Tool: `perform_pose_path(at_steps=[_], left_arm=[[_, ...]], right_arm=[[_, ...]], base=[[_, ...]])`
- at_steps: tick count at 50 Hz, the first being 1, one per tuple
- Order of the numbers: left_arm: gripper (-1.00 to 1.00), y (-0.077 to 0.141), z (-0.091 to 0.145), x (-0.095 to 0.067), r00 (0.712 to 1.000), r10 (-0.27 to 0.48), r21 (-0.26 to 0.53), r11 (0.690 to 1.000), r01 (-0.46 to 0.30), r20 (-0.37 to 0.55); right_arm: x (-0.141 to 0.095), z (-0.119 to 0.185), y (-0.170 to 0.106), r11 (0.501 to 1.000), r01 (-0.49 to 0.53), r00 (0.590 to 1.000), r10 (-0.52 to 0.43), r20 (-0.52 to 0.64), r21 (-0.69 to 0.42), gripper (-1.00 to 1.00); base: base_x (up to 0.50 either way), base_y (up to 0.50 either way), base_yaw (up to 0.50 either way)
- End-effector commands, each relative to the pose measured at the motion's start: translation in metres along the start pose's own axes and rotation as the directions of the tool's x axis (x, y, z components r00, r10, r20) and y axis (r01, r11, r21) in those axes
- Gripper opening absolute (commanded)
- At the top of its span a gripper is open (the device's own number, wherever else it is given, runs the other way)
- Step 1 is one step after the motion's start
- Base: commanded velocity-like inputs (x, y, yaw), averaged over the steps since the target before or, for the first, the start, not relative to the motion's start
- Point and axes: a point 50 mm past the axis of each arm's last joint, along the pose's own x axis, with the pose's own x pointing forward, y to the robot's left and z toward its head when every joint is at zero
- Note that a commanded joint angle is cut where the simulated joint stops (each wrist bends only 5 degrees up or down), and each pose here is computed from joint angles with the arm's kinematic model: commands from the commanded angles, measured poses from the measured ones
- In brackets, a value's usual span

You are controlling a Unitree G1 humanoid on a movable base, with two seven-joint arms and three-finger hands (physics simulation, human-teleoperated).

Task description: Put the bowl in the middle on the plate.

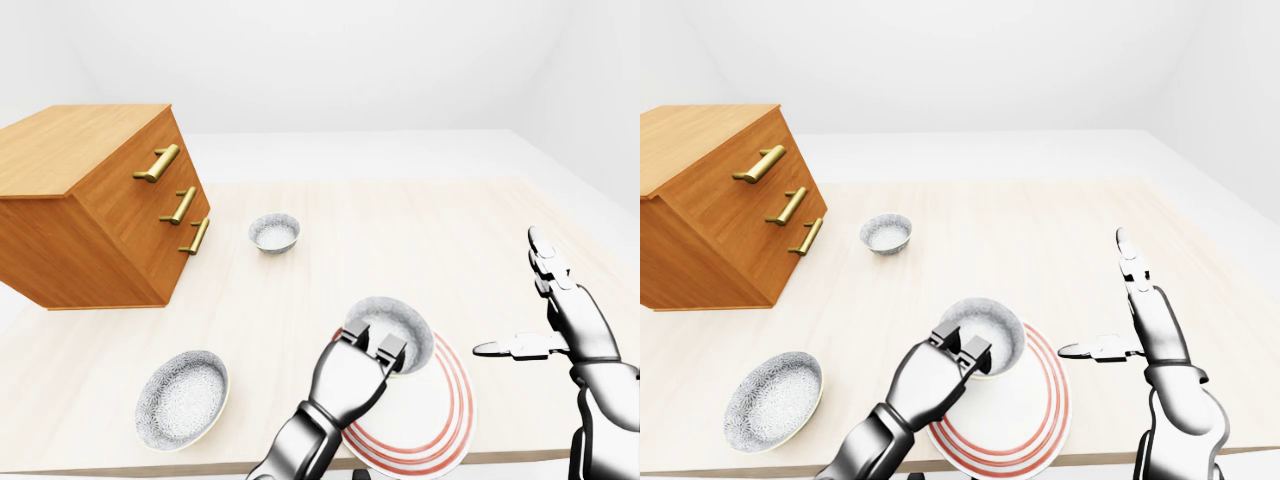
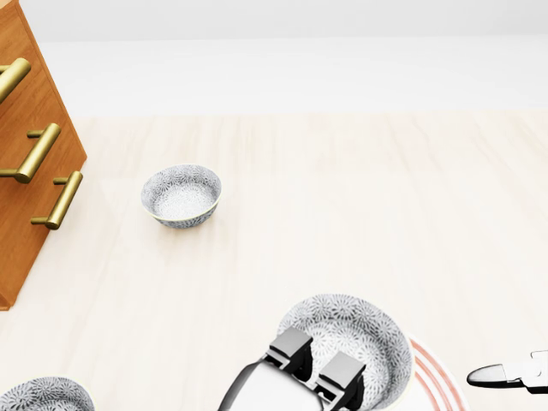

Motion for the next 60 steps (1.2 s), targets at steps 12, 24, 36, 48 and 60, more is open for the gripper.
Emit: perform_pose_path(at_steps=[12,24,36,48,60], left_arm=[[-1.00,-0.003,0.002,0.001,1.000,0.017,0.041,0.999,-0.017,0.006],[-1.00,-0.011,0.004,0.002,1.000,0.005,0.039,0.999,-0.006,0.012],[-1.00,-0.015,0.004,0.002,1.000,0.000,0.029,1.000,-0.001,0.013],[-1.00,-0.020,0.002,0.003,1.000,-0.006,0.024,1.000,0.006,0.005],[-1.00,-0.022,0.003,0.001,1.000,-0.009,0.010,1.000,0.009,0.004]], right_arm=[[0.000,-0.002,0.000,1.000,0.000,1.000,0.000,-0.006,0.004,1.00],[0.000,0.000,0.000,1.000,0.001,1.000,-0.001,0.002,-0.001,1.00],[0.000,0.001,0.000,1.000,0.000,1.000,0.000,0.002,-0.002,1.00],[0.000,0.004,-0.001,1.000,-0.001,1.000,0.001,0.014,-0.011,1.00],[0.000,0.002,0.000,1.000,-0.001,1.000,0.001,0.006,-0.008,1.00]], base=[[0.00,0.00,0.00],[0.00,0.00,0.00],[0.00,0.00,0.00],[0.00,0.00,0.00],[0.00,0.00,0.00]])
